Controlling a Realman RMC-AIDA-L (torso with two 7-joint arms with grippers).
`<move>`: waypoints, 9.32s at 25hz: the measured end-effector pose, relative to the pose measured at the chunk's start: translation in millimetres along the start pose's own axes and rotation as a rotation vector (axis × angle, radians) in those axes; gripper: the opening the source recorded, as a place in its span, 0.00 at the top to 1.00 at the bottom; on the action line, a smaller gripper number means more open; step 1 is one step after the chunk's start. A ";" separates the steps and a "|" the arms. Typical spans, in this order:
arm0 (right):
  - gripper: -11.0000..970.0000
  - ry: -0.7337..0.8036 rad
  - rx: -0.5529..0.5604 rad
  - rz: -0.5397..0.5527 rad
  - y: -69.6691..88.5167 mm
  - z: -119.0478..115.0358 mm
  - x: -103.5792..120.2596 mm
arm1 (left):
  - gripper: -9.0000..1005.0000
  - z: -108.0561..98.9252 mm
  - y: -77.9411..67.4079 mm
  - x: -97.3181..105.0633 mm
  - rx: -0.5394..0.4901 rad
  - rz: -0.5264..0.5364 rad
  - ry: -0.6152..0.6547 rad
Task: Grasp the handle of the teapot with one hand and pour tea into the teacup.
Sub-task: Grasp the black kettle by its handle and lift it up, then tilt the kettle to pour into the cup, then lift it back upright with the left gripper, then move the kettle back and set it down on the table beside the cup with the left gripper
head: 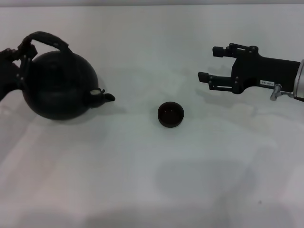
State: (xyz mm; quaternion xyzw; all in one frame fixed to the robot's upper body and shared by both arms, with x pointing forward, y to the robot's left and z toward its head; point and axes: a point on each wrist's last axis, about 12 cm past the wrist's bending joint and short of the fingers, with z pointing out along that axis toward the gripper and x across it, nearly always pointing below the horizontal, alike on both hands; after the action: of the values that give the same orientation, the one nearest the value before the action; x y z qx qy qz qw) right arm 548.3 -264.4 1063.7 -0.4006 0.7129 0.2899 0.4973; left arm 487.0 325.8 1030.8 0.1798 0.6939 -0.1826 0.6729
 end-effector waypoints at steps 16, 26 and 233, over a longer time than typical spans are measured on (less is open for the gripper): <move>0.14 -0.073 0.050 0.011 -2.5 -8.8 -1.3 | 0.89 45.3 3.4 -60.3 0.084 0.052 0.265; 0.14 -0.157 0.105 0.032 -10.8 -28.2 -5.3 | 0.89 70.7 -32.1 -91.2 0.128 0.173 0.361; 0.14 -0.190 0.236 0.173 -14.8 -48.5 19.0 | 0.89 35.2 -19.2 -42.7 0.118 0.048 0.281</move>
State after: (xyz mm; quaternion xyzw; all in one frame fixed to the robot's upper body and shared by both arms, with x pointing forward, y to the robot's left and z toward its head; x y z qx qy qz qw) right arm 534.4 -316.7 1062.0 -0.2474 0.7234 0.2828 0.5792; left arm 509.3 291.5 1072.7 0.2595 0.7647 -0.1800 0.5617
